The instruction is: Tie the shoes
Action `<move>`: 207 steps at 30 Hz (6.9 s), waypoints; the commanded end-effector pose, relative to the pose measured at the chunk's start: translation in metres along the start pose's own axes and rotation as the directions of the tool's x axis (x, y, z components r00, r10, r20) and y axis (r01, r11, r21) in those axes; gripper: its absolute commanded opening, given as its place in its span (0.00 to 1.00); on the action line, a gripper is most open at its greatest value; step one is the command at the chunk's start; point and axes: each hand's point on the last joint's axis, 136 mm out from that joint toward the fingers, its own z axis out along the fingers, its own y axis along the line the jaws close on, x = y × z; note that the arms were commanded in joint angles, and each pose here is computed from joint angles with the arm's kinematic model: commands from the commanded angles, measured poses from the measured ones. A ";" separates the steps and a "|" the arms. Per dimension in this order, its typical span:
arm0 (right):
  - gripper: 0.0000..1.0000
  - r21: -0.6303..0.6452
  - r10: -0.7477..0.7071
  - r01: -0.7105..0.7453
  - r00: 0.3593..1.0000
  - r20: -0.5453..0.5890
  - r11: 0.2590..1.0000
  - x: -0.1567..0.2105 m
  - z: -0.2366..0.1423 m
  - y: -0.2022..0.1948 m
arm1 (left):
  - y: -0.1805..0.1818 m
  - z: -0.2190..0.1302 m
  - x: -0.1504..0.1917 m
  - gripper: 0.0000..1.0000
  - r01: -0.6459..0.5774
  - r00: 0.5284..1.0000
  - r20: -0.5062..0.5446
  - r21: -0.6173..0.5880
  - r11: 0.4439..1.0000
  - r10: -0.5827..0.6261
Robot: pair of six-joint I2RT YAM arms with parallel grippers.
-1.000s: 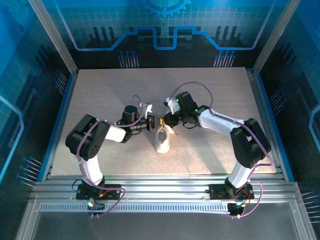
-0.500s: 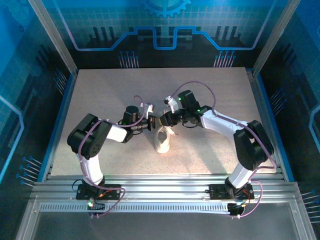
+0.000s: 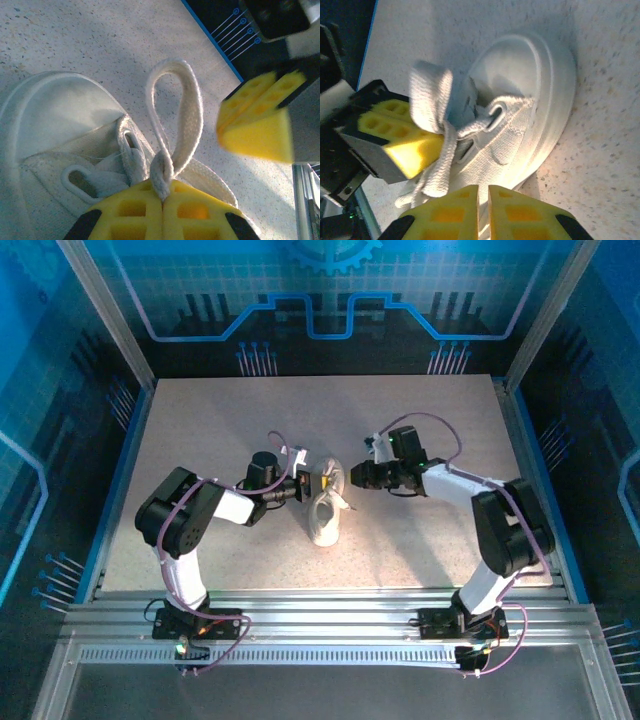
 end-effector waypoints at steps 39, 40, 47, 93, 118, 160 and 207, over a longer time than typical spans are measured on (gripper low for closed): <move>0.22 -0.240 0.003 -0.010 1.000 -0.028 0.971 -0.007 0.033 0.052 | -0.011 0.001 0.005 0.00 -0.027 1.000 -0.008 0.054 0.998 0.027; 0.24 -0.239 0.003 -0.010 1.000 -0.030 0.971 -0.007 0.033 0.052 | -0.011 0.001 0.006 0.00 -0.027 1.000 -0.007 0.055 0.998 0.028; 0.36 -0.221 0.023 -0.039 0.997 -0.076 0.975 0.004 0.043 0.046 | -0.014 0.001 0.004 0.00 -0.037 0.999 0.011 0.073 0.997 0.036; 0.27 -0.140 -0.086 0.103 0.989 0.120 0.985 -0.011 -0.020 0.034 | -0.030 -0.010 -0.003 0.00 -0.238 0.966 0.128 0.107 0.965 0.224; 0.41 -0.407 0.022 -0.028 1.000 -0.019 0.913 -0.008 0.024 0.043 | -0.042 -0.011 -0.005 0.00 -0.353 0.928 0.164 0.105 0.930 0.334; 0.32 -0.395 0.261 -0.257 0.964 -0.043 0.882 0.014 0.033 0.023 | -0.041 -0.010 -0.009 0.00 -0.332 0.931 0.195 0.110 0.937 0.307; 0.16 -0.150 -0.016 0.025 0.998 0.062 0.988 0.008 -0.002 0.020 | -0.022 -0.014 0.007 0.00 -0.239 0.961 0.171 0.124 0.963 0.216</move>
